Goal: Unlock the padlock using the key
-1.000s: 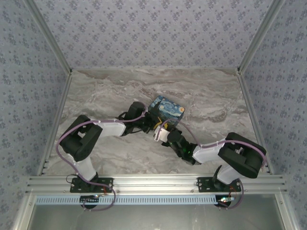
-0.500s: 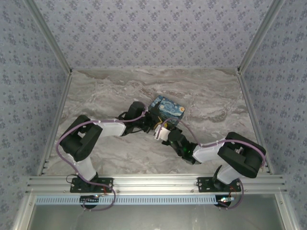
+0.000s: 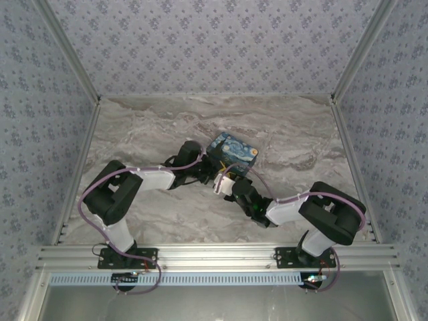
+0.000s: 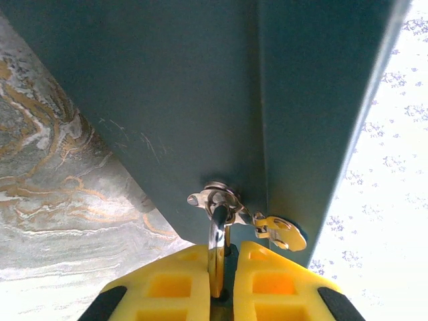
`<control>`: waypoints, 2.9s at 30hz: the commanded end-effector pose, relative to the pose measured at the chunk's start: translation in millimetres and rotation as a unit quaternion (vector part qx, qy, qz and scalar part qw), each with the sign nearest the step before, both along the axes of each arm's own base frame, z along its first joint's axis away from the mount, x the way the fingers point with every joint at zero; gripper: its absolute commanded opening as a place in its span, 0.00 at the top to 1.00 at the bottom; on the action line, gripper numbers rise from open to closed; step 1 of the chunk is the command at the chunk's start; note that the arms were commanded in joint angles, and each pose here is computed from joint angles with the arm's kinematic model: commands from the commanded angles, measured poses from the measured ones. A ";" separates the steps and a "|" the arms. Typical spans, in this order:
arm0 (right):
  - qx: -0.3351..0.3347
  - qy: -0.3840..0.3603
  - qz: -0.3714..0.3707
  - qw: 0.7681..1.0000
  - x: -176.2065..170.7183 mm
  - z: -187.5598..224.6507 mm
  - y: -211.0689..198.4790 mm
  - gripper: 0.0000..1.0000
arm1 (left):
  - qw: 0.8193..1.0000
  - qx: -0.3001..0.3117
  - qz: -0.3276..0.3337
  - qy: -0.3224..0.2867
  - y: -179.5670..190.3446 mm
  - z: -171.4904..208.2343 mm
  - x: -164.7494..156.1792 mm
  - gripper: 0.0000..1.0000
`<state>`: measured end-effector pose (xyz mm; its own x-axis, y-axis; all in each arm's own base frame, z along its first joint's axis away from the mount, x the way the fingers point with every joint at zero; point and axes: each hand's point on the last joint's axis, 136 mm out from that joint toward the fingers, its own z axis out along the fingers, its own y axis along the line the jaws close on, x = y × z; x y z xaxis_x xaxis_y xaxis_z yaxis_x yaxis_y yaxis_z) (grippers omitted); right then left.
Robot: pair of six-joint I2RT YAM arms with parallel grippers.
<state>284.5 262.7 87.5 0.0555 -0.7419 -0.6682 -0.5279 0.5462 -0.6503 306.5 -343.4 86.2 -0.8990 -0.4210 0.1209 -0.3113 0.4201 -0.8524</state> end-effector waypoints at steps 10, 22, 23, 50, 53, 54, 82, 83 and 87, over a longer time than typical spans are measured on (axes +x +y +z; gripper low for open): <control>0.031 -0.022 -0.031 0.999 20.0 17.3 2.5 0.91 | 0.999 -0.032 -0.021 -0.015 -15.5 19.6 0.0 1.00; 0.076 0.005 -0.035 0.996 21.1 19.9 3.6 1.00 | 0.999 -0.035 -0.022 -0.014 -16.9 17.5 -0.4 1.00; 0.087 0.013 -0.033 0.996 20.4 19.6 4.5 1.00 | 0.999 -0.034 -0.021 -0.014 -16.6 16.6 -0.2 1.00; 0.344 0.173 -0.016 0.923 26.2 9.5 4.1 1.00 | 0.999 -0.038 -0.018 -0.016 -17.6 16.7 0.2 1.00; 0.352 0.188 -0.010 0.917 26.5 6.5 6.4 1.00 | 0.999 -0.039 -0.015 -0.019 -17.0 17.9 1.1 1.00; 0.354 0.190 -0.010 0.915 26.9 5.4 6.4 1.00 | 0.999 -0.039 -0.015 -0.021 -17.0 18.0 1.2 1.00; 0.468 0.276 -0.047 0.838 45.0 8.1 -10.4 1.00 | 0.999 -0.037 -0.008 -0.025 -12.6 14.7 0.7 1.00; 0.453 0.274 -0.051 0.846 43.9 4.6 -10.3 1.00 | 0.999 -0.037 -0.008 -0.024 -12.8 14.4 0.7 1.00; 0.408 0.269 -0.061 0.870 39.8 -6.2 -7.5 1.00 | 0.999 -0.035 -0.005 -0.017 -12.2 9.8 0.6 0.93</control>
<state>309.6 265.5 84.6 -0.4916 0.0429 -0.8698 -0.5987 0.7086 0.3733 329.4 -338.9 89.1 -0.8589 -0.5070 0.0730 -0.2995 0.3815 -0.8745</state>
